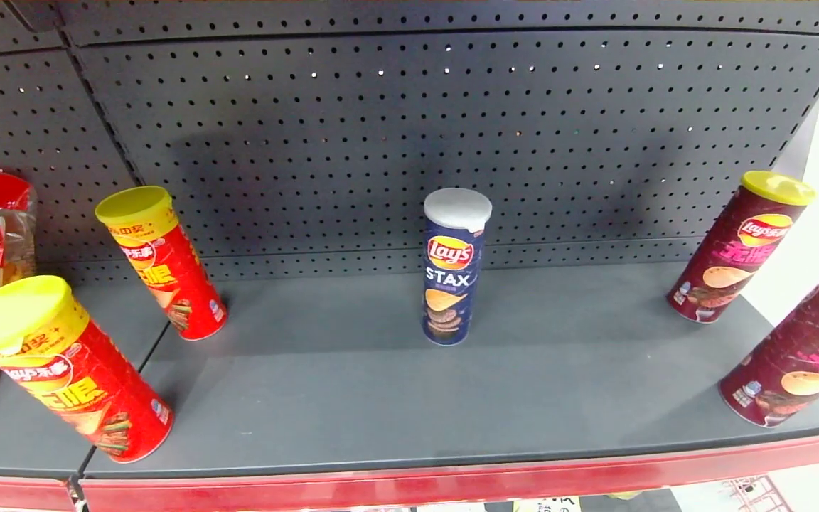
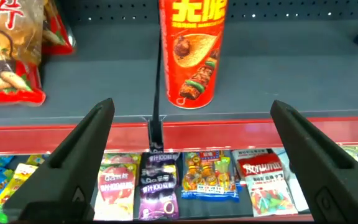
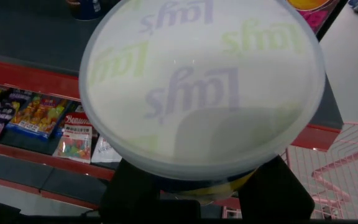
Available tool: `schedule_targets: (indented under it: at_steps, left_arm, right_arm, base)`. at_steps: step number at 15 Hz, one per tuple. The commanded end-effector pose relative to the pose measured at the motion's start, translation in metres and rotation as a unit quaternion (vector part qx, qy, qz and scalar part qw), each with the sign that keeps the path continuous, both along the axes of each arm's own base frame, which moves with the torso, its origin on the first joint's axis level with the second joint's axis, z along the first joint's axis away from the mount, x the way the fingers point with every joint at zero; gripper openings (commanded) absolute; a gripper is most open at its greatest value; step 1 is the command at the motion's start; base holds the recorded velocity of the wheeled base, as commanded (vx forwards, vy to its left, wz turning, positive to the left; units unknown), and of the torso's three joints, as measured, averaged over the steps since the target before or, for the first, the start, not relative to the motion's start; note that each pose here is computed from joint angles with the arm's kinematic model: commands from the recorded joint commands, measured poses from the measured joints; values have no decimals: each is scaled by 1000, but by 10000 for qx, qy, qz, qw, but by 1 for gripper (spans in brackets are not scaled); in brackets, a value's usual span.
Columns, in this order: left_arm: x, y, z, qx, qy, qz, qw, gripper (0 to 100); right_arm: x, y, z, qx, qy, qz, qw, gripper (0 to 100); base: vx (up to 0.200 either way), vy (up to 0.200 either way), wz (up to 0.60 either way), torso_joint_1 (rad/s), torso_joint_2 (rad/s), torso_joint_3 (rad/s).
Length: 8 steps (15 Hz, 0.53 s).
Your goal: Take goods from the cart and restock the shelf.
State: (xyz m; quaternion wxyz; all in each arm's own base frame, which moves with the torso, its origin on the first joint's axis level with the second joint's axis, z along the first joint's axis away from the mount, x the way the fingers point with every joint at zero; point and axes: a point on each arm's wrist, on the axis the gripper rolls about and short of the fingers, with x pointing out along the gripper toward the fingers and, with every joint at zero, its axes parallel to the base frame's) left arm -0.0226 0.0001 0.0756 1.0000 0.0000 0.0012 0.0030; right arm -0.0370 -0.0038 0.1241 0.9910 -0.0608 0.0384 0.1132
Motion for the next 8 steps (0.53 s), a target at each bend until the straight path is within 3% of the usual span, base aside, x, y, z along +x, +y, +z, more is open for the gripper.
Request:
schedule_targets:
  at_steps: [1, 3, 5, 8]
  left_arm:
    - [0, 0, 0, 8, 11, -30, 10000, 100]
    - [0, -2, 1, 38, -28, -444, 9990, 100]
    - [0, -3, 1, 330, -61, -627, 9975, 100]
    - [0, -3, 1, 268, -43, -658, 9975, 100]
  right_arm:
    - [0, 0, -1, -6, 31, 9, 10000, 0]
    - [0, 0, 0, -15, 37, 25, 10000, 0]
    - [1, -1, -1, -17, 84, 124, 9999, 0]
    - [1, -1, -1, -33, 104, 95, 9999, 0]
  base:
    - [0, 0, 0, 0, 0, 0]
    - [0, 0, 0, 0, 0, 0]
    - [0, 0, 0, 0, 0, 0]
    - [0, 0, 0, 0, 0, 0]
